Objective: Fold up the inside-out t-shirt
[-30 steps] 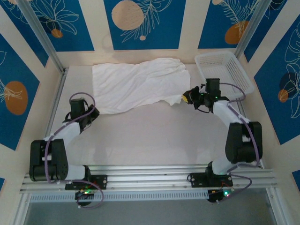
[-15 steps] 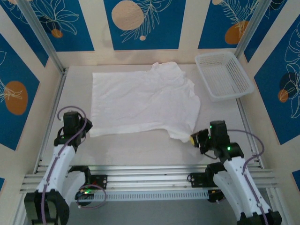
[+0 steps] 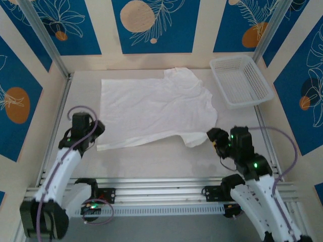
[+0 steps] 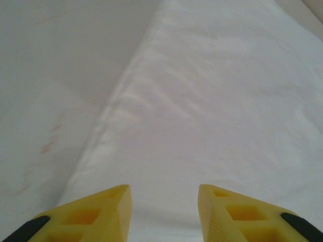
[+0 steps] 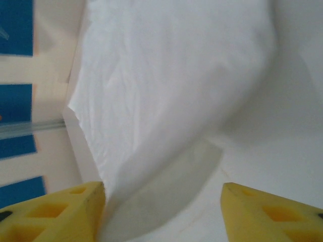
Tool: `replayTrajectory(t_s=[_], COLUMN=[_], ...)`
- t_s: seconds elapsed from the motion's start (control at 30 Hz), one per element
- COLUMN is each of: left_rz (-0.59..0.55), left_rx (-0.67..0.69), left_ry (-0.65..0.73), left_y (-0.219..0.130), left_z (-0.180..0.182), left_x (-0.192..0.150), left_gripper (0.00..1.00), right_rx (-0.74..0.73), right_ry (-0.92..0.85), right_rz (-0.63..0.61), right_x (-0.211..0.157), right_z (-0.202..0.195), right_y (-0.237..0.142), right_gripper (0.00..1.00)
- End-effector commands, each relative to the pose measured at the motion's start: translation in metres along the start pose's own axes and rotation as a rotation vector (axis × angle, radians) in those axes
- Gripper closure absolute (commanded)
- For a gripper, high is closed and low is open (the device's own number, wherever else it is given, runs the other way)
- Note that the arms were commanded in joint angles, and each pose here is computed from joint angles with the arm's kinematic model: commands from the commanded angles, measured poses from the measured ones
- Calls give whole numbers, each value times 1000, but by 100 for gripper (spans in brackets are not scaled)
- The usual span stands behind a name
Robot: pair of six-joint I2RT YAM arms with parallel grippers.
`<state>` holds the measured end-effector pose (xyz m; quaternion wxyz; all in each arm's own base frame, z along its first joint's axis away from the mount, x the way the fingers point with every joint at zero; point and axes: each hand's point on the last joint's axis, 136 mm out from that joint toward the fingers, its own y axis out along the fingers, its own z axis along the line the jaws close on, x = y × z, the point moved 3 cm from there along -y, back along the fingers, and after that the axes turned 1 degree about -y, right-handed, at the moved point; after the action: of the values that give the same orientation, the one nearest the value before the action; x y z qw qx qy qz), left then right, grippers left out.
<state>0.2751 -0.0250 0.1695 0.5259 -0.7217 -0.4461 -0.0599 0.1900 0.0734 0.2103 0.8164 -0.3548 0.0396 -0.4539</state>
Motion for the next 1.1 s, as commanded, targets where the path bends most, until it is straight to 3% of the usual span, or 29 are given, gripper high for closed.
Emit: replayTrajectory(t_s=[0.0,0.07,0.1,0.23,0.4,0.6,0.73,0.87,1.07], left_rz=[-18,13,31,176,191,180,245,269,270], left_rx=[-59,-67,-93,-126,103,175,280,345,392], left_ry=[98,85,89,57,22,-65,-191,-314,-419], left_y=[16,33,40,80,118,143,159,161,156], left_z=[-37,-46,-52,-60,-22,-8,25,57,93], left_x=[18,20,19,-6,-8,7,-1,-12,-14], left_gripper=[66,75,78,81,81,86,92,93,93], right_rx=[31,1,-12,-82,-150,-184,-257,-439,-561], right_ry=[-299,-265,-249,-191,-60,105,209,316,355], right_rz=[-36,46,73,92,77,273,332,301,328], right_x=[25,21,19,15,40,46,39,23,-18], right_z=[39,40,38,18,-6,-26,-48,-77,-107], right_y=[29,47,51,58,72,135,163,157,142], right_gripper=[51,74,76,77,74,88,98,98,94])
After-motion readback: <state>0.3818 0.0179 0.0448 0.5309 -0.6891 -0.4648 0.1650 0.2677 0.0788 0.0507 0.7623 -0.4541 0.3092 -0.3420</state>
